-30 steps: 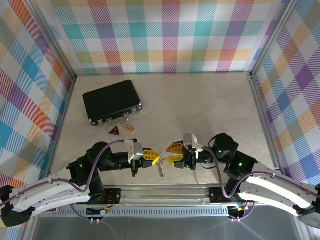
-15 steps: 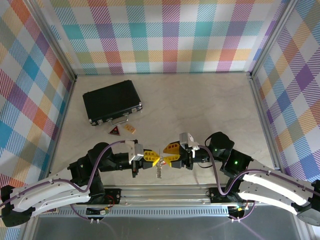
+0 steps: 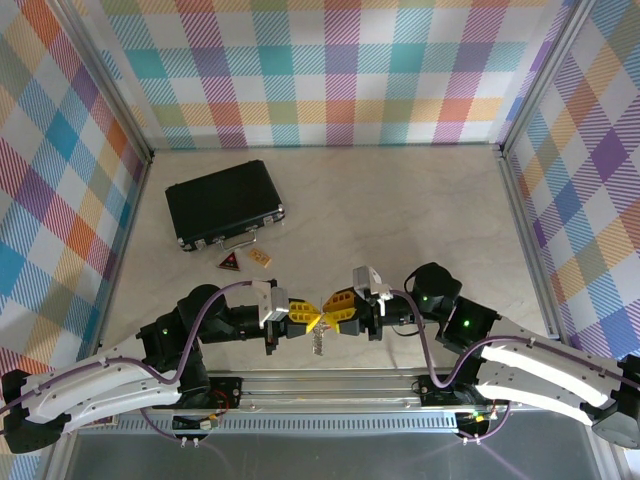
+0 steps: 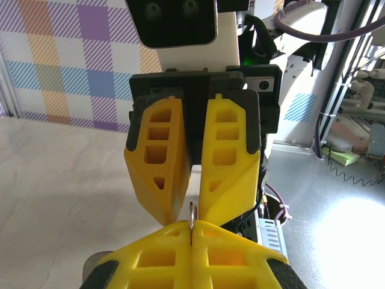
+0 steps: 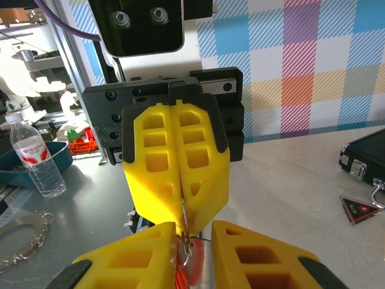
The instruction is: Put the keys on the keyring
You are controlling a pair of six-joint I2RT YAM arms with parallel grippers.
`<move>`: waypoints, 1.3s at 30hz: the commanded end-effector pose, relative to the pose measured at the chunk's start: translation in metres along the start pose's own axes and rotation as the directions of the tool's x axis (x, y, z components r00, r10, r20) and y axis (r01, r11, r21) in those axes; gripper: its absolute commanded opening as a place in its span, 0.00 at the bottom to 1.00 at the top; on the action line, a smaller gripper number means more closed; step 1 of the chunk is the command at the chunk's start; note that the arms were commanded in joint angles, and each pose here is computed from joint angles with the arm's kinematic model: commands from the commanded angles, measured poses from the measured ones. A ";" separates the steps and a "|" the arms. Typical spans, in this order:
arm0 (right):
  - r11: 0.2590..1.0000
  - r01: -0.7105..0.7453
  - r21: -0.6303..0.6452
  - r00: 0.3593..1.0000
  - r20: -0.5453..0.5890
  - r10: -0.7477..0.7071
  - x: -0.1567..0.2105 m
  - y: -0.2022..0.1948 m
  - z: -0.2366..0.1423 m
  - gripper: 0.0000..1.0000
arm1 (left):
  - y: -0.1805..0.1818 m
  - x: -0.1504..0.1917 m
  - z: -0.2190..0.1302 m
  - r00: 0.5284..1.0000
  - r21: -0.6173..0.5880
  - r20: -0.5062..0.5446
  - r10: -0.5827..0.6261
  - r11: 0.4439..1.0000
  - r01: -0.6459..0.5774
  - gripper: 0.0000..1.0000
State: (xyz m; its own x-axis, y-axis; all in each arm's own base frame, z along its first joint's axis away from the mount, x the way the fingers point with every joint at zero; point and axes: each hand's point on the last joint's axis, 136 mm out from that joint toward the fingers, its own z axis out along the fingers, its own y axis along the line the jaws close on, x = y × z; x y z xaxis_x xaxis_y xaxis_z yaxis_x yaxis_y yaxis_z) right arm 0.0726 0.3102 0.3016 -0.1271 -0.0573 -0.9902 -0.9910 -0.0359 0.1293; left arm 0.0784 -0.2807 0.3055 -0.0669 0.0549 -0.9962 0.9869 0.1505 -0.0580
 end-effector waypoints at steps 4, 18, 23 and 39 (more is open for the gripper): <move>0.999 0.021 -0.028 1.000 0.000 -0.021 -0.004 0.006 0.001 0.11 | -0.003 -0.016 -0.002 0.998 0.008 0.065 0.014 1.000 -0.015 0.00; 1.000 0.006 -0.022 0.995 -0.102 -0.009 0.003 0.006 -0.001 0.00 | -0.002 -0.011 -0.001 0.999 0.003 0.036 0.007 1.000 -0.007 0.00; 0.998 0.060 0.024 0.971 -0.231 -0.053 0.009 0.001 -0.010 0.00 | 0.019 0.004 -0.002 0.995 -0.116 -0.096 0.007 0.993 -0.019 0.26; 0.993 0.116 0.019 0.889 -0.448 -0.095 0.022 -0.007 -0.009 0.00 | 0.028 0.019 0.006 0.968 -0.143 -0.249 -0.003 0.989 -0.034 0.30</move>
State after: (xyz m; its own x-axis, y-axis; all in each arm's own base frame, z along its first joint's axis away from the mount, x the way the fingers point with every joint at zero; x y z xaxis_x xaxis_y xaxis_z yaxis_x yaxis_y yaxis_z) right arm 0.0849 0.3022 0.2668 -0.0525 -0.5116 -0.8576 -0.9986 0.0235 0.0472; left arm 0.1061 -0.2819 0.2744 -0.1305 0.2983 -0.9455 0.9549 0.2943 -0.0389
